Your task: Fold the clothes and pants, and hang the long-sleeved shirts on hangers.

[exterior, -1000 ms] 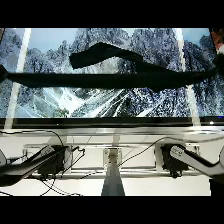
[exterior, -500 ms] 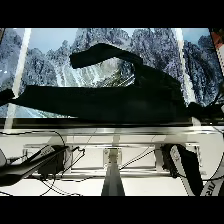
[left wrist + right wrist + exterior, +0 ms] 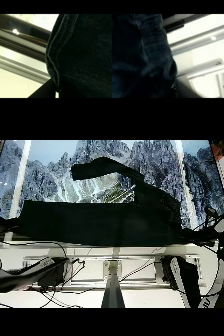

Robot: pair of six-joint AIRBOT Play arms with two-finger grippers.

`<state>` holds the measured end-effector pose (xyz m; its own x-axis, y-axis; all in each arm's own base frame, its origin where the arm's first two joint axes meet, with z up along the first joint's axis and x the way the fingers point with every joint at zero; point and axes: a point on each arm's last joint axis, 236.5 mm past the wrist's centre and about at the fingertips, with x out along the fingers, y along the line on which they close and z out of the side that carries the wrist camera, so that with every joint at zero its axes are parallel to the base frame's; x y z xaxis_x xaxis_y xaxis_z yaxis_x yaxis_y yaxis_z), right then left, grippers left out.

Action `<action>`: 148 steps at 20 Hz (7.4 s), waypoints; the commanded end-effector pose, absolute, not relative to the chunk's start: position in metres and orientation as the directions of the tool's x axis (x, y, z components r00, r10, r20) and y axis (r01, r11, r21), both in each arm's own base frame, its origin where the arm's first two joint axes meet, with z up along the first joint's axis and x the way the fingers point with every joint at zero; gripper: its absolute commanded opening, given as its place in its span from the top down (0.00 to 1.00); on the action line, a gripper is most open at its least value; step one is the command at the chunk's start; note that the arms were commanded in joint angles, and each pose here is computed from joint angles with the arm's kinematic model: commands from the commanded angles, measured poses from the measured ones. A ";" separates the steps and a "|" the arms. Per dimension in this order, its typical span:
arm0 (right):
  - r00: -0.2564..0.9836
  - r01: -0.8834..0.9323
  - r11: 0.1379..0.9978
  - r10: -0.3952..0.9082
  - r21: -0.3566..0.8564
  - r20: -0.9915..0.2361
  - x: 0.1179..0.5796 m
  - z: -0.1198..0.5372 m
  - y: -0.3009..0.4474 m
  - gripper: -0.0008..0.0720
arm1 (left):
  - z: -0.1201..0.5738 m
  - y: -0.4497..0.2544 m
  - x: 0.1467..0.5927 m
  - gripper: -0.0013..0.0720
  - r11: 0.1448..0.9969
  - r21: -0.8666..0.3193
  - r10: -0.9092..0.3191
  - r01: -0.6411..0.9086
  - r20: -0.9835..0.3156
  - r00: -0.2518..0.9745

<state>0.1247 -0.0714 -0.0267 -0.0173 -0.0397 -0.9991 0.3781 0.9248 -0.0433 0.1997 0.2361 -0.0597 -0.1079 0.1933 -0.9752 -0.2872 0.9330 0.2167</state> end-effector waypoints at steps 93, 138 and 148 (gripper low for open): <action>0.405 0.347 0.927 -0.013 0.140 -0.914 0.351 -0.017 -0.126 0.04 | -0.112 0.020 0.491 0.23 0.765 -0.557 -0.413 -0.322 -0.809 0.417; 0.427 0.351 0.925 -0.022 0.144 -0.904 0.357 -0.016 -0.128 0.04 | 0.061 0.105 0.510 0.95 0.712 -0.686 -0.340 -0.148 -0.522 0.782; 0.439 0.377 0.908 -0.003 0.182 -0.898 0.360 -0.015 -0.124 0.04 | 0.025 0.129 0.569 0.04 0.719 -0.654 -0.132 -0.235 -0.461 0.878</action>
